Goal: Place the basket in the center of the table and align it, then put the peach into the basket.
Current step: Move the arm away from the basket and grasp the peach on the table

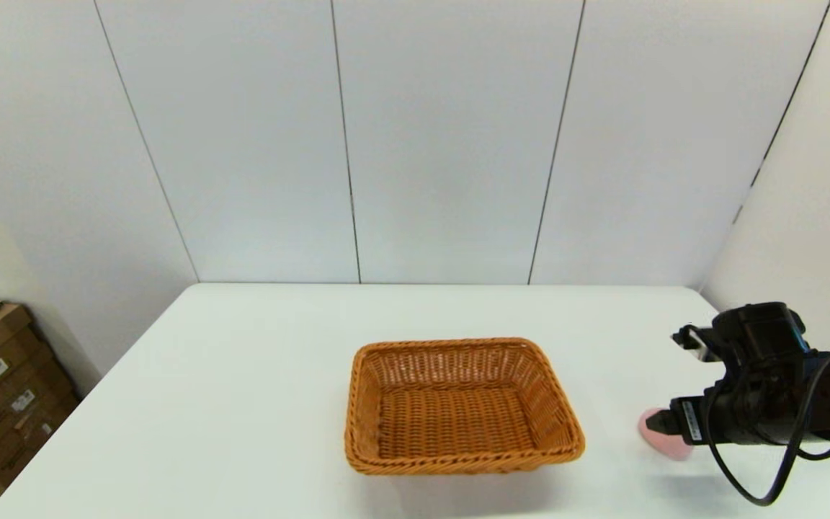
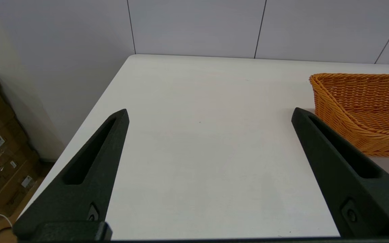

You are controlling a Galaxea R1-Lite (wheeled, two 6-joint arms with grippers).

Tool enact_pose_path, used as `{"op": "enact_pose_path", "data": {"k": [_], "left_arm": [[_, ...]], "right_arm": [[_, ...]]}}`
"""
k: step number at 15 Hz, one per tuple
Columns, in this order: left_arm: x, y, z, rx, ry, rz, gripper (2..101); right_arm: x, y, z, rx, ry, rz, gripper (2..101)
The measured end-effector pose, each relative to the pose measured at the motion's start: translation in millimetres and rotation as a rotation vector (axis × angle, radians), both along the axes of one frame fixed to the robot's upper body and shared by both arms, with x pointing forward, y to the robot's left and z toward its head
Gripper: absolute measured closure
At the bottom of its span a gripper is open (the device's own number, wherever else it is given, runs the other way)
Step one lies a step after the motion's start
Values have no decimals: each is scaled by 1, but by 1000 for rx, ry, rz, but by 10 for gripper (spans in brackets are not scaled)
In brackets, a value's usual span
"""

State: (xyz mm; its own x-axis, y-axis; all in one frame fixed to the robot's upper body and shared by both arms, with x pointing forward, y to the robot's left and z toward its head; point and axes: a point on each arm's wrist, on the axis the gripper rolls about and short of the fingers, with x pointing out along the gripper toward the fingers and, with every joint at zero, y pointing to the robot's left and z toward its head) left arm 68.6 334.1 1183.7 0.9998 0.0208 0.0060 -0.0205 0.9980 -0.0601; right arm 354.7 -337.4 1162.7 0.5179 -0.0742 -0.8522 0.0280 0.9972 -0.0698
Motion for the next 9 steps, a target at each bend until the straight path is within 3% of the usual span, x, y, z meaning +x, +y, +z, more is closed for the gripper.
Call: {"op": "enact_pose_path", "data": {"k": [2, 6, 9], "left_arm": [[0, 0, 0, -2, 0, 2, 54], [0, 0, 0, -10, -2, 4, 54], [0, 0, 0, -10, -2, 4, 54]], "right_arm": [[2, 0, -7, 0, 25, -5, 52], [6, 0, -17, 6, 39, -3, 388], [7, 0, -19, 7, 35, -3, 572]]}}
